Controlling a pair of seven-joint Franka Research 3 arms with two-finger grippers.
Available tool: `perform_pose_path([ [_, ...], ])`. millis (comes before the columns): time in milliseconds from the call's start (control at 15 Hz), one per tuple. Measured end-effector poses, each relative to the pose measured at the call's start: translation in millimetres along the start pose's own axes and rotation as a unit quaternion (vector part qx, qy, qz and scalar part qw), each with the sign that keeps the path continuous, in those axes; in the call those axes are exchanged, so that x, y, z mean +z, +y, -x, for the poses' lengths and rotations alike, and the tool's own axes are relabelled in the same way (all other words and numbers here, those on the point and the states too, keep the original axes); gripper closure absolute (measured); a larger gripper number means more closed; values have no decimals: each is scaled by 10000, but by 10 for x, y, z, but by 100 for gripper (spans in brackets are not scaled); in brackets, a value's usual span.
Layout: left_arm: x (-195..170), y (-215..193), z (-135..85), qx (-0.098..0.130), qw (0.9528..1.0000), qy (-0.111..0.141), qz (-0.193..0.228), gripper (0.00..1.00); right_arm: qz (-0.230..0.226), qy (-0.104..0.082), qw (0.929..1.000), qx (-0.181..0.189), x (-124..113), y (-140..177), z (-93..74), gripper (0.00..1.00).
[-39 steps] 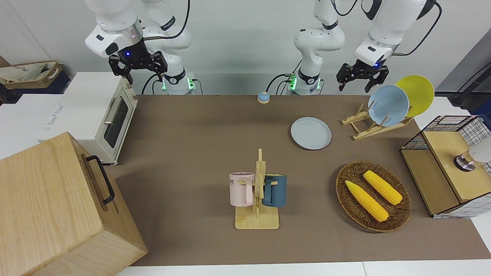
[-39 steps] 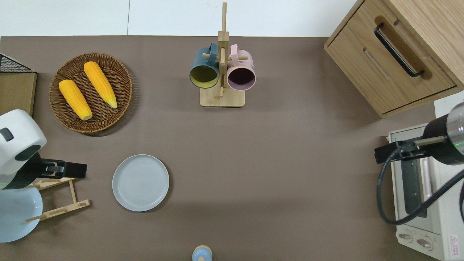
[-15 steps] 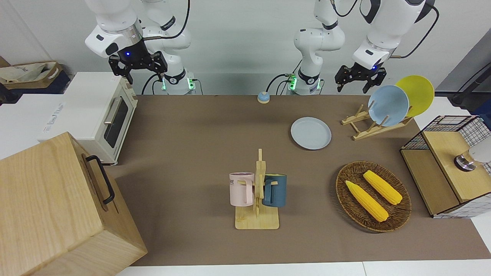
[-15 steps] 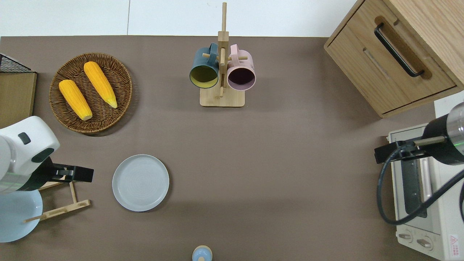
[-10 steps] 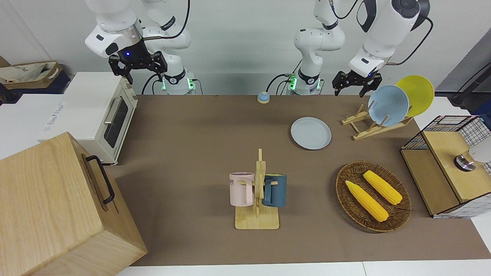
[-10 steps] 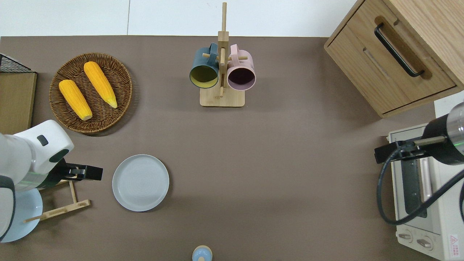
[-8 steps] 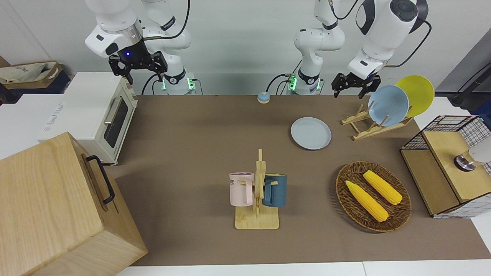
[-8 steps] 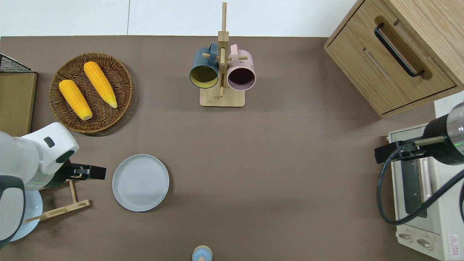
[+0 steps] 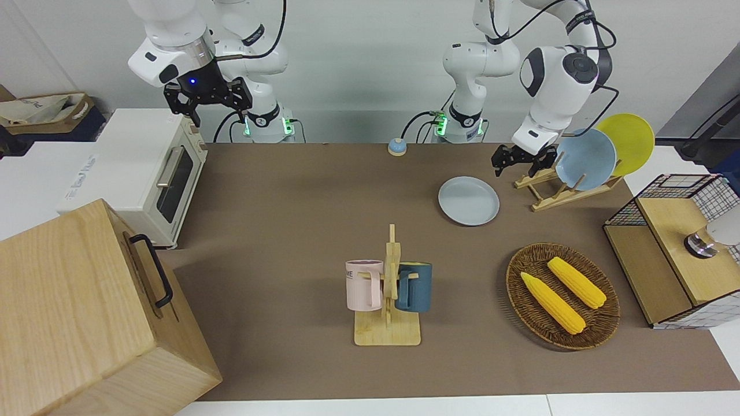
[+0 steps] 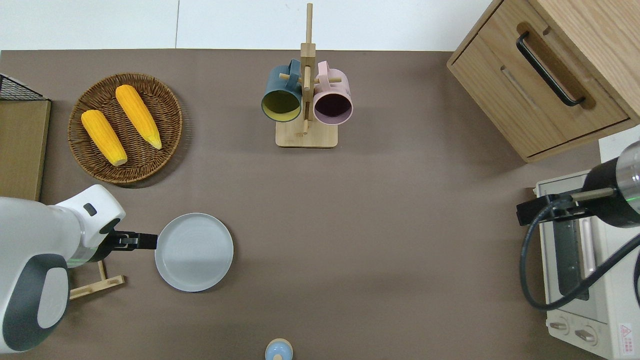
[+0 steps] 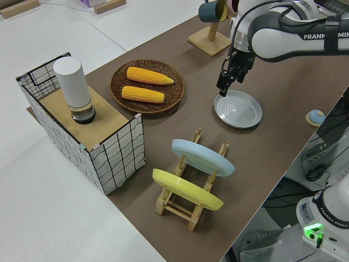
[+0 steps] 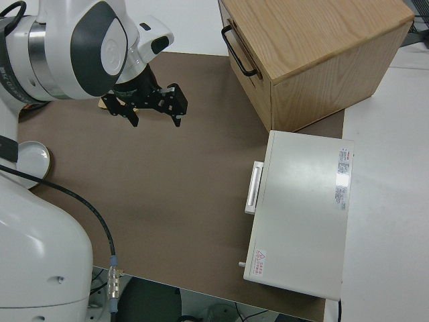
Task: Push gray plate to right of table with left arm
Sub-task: 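Move the left gripper forward to the near edge of the gray plate, then push the gray plate with the left gripper away from the left arm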
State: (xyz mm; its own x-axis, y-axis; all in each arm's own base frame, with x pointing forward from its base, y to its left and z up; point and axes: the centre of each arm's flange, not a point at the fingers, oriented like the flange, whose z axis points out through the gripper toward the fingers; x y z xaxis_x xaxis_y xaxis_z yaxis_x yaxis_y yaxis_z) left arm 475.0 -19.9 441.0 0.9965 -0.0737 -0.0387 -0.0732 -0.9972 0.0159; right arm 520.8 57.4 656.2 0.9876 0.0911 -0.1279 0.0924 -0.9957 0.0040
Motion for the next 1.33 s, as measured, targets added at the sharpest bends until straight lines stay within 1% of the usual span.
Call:
perform_pose_path([
  [267,350,-8,83,-10,9999,168,-9,0,0,0,10000,0,0,0,0,1],
  [533,609,-64,177,-74,9997,223,-11,0,0,0,10000,0,0,0,0,1],
  [733,837,-75,230,-86,9995,315,-19,0,0,0,10000,0,0,0,0,1],
  [1000,1190,-74,277,-87,9997,236,-25,0,0,0,10000,0,0,0,0,1],
  [1333,1316,-65,263,-74,9999,152,-27,0,0,0,10000,0,0,0,0,1],
])
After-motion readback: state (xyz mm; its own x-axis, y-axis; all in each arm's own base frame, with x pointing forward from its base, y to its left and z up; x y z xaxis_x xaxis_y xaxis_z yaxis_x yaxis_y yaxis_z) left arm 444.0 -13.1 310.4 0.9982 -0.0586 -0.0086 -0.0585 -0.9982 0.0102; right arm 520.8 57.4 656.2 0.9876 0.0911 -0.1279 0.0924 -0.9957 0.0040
